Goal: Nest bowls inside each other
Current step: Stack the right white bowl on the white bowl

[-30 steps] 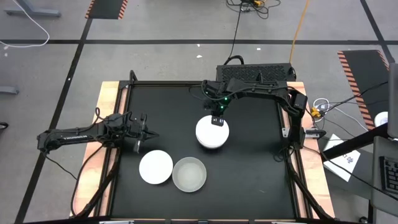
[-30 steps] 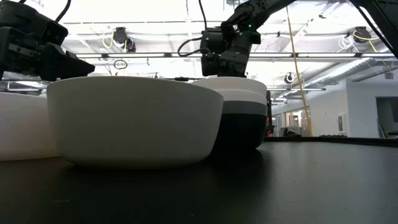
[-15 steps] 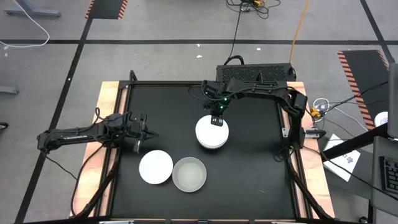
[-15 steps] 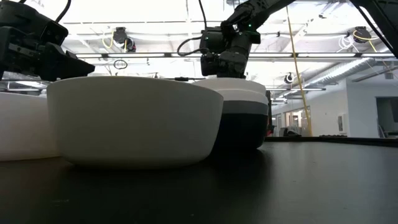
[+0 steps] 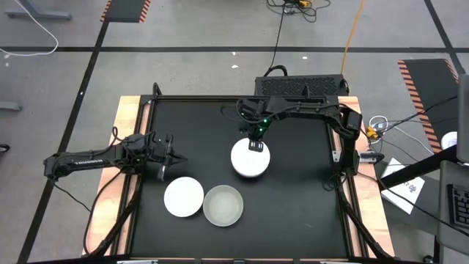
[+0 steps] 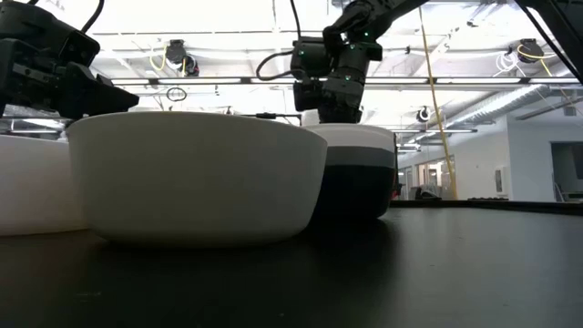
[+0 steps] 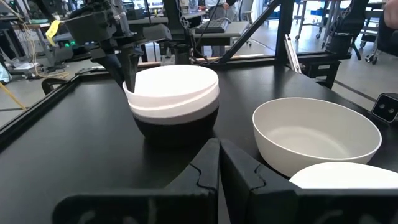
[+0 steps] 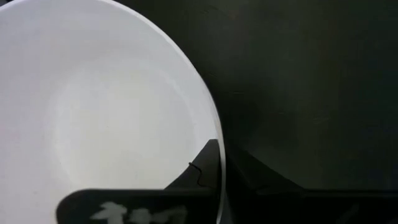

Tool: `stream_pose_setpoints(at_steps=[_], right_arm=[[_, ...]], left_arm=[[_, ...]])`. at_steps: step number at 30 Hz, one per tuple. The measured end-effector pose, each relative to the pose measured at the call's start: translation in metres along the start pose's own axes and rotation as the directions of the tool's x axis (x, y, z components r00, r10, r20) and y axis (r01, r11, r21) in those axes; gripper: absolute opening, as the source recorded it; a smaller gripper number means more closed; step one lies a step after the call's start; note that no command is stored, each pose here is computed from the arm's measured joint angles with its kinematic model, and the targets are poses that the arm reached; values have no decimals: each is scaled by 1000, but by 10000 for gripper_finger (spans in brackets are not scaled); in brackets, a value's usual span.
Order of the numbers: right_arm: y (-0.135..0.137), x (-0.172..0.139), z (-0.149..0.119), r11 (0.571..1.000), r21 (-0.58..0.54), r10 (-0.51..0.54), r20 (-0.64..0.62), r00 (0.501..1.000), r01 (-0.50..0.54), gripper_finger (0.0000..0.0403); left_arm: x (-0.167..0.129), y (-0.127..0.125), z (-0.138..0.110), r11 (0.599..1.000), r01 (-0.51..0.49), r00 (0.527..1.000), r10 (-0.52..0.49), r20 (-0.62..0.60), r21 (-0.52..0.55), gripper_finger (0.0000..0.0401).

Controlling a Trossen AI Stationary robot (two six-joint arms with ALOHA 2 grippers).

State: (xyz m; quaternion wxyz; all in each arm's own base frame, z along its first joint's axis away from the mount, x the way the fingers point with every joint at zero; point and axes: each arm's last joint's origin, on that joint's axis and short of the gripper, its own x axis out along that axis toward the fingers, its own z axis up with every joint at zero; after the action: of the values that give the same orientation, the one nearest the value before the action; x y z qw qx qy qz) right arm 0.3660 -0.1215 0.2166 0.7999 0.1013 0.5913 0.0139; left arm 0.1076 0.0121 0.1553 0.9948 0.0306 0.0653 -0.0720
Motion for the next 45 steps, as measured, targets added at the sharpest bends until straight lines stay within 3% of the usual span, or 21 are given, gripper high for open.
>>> stream_pose_setpoints(at_steps=[27, 37, 45], right_arm=[[-5, 9, -6, 1000, 24, 2, 1, 1000, -2, 4], [-2, 11, -7, 998, 25, 61, -3, 998, -61, 5], [-3, 13, -7, 998, 28, 54, -10, 998, -54, 35]], left_arm=[[0, 0, 0, 1000, 0, 1000, 0, 0, 0, 17], [0, 0, 0, 1000, 0, 1000, 0, 0, 0, 17], [1, 0, -2, 1000, 2, 1000, -2, -21, -7, 17]])
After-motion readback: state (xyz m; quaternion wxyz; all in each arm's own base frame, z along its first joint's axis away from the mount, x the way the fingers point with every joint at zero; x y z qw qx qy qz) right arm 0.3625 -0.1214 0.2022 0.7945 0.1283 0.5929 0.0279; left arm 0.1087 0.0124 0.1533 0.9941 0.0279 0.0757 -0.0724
